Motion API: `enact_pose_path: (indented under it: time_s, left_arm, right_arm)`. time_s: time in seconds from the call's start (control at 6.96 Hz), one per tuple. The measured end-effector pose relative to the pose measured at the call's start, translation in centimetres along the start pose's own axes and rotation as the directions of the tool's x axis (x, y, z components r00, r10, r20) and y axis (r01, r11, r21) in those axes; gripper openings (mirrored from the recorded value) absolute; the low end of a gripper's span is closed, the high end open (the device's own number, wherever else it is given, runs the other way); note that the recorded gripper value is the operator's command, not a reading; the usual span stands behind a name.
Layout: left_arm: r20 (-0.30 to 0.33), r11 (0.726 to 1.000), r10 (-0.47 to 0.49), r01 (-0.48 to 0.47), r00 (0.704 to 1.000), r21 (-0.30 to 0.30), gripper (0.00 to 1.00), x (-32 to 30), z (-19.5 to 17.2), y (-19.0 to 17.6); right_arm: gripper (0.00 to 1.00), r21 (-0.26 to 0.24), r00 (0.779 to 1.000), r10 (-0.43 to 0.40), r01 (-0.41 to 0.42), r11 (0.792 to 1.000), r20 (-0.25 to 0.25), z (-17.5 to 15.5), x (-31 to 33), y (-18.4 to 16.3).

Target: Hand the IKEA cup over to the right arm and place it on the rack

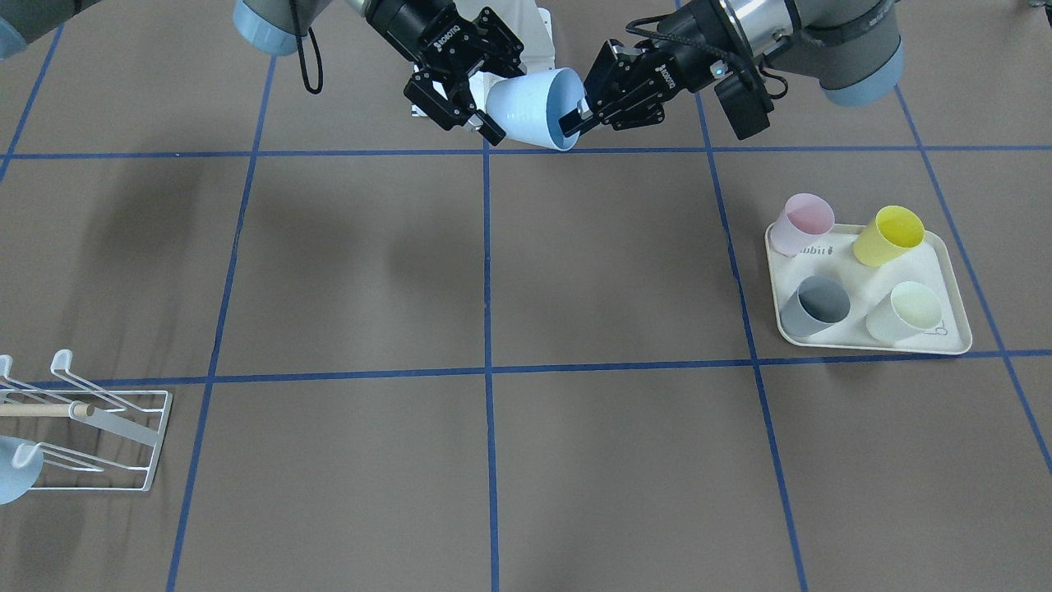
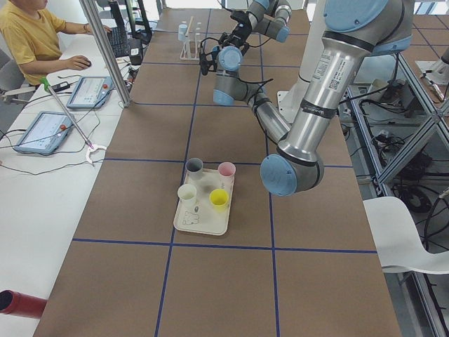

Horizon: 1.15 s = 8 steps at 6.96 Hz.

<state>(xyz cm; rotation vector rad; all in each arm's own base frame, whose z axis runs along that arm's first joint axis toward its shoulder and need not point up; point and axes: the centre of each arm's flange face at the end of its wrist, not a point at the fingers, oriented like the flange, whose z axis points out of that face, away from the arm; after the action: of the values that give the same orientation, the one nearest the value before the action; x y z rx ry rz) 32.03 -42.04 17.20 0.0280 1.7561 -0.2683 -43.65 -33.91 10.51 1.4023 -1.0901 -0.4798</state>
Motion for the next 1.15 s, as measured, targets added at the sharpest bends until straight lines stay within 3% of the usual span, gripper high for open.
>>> enact_pose_path:
  time_s: [0.43,0.57,0.72,1.15]
  left_arm:
    - [0.000,1.000,0.001,-0.001,1.000,-0.001,0.00,0.00,0.02,0.01]
    - [0.000,1.000,0.001,-0.001,1.000,-0.001,0.42,0.01,0.04,0.04]
    - [-0.001,1.000,0.003,-0.003,1.000,-0.002,0.98,0.10,0.05,0.06]
    - [0.000,0.996,0.089,-0.089,0.996,0.004,1.00,0.09,-0.17,-0.18]
  right_arm:
    - [0.51,-0.001,1.000,0.002,-0.002,1.000,0.001,0.01,-0.10,0.05]
    - [0.50,-0.001,1.000,0.002,-0.002,1.000,0.001,0.02,-0.11,0.06]
    - [0.50,-0.001,1.000,0.002,-0.002,1.000,0.001,0.04,-0.11,0.07]
    - [0.49,-0.002,1.000,0.002,-0.002,1.000,0.001,0.06,-0.11,0.13]
